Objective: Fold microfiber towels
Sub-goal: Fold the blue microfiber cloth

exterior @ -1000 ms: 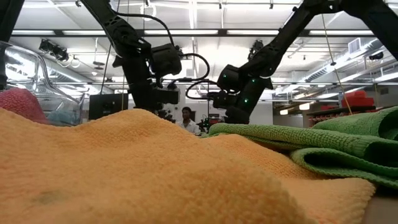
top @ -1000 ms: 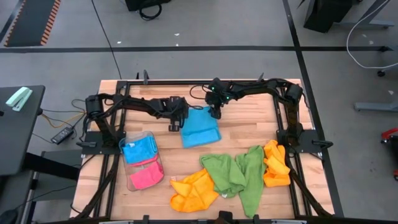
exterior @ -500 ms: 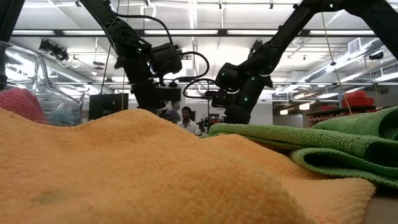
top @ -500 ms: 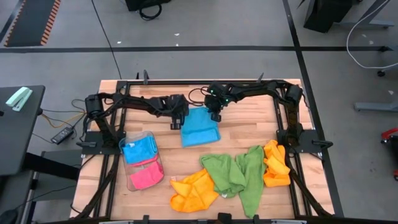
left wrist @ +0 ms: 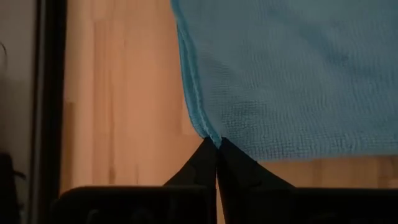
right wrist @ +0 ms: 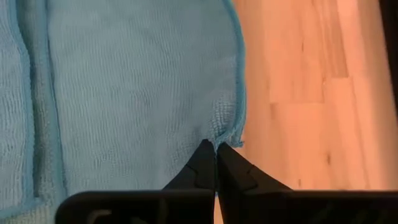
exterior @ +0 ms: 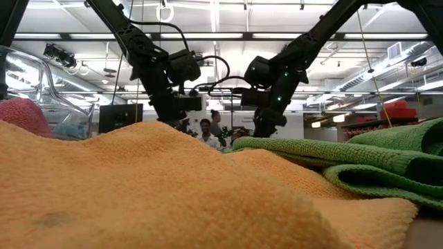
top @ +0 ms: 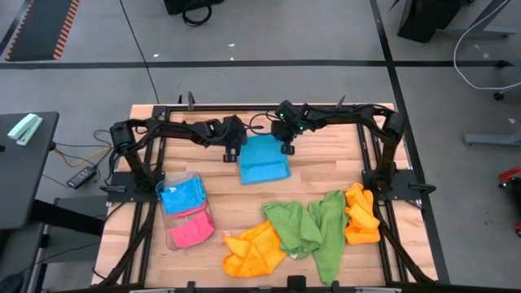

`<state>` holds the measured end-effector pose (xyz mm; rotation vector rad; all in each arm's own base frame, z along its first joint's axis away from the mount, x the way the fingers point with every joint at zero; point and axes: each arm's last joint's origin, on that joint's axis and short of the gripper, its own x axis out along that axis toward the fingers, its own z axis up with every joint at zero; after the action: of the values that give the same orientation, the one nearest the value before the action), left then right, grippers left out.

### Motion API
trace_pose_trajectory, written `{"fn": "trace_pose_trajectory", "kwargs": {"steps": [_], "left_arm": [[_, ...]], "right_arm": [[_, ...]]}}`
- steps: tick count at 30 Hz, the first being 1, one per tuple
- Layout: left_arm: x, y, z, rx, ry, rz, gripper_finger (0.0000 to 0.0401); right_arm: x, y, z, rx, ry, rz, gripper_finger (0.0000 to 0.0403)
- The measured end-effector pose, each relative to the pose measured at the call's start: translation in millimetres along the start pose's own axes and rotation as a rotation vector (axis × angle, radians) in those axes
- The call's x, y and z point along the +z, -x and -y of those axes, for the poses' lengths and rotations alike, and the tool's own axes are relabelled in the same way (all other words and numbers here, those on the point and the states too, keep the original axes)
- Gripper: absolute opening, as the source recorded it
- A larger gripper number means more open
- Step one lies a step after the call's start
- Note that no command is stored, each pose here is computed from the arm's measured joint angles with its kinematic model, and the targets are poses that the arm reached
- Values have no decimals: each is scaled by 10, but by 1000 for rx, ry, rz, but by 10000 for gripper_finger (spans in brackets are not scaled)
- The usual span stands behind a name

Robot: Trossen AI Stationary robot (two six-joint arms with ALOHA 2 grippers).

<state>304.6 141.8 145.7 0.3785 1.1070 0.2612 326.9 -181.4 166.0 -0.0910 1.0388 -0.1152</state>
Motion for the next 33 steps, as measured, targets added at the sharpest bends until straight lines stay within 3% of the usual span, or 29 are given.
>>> {"fn": "trace_pose_trajectory", "kwargs": {"steps": [6, 12, 20, 27, 33], "left_arm": [[75, 76, 49, 4, -78, 37, 26], [146, 227, 143, -13, -118, 56, 7], [194, 302, 310, -97, -101, 69, 28], [239, 324, 440, -126, -99, 72, 8], [242, 338, 502, -145, -78, 56, 33]], "right_arm": [[4, 5, -21, -5, 60, -13, 4], [50, -1, -191, -58, 156, -77, 4], [147, -16, -450, -166, 295, -146, 3], [160, -16, -634, -145, 355, -189, 3], [149, -11, -774, -109, 392, -227, 3]]}}
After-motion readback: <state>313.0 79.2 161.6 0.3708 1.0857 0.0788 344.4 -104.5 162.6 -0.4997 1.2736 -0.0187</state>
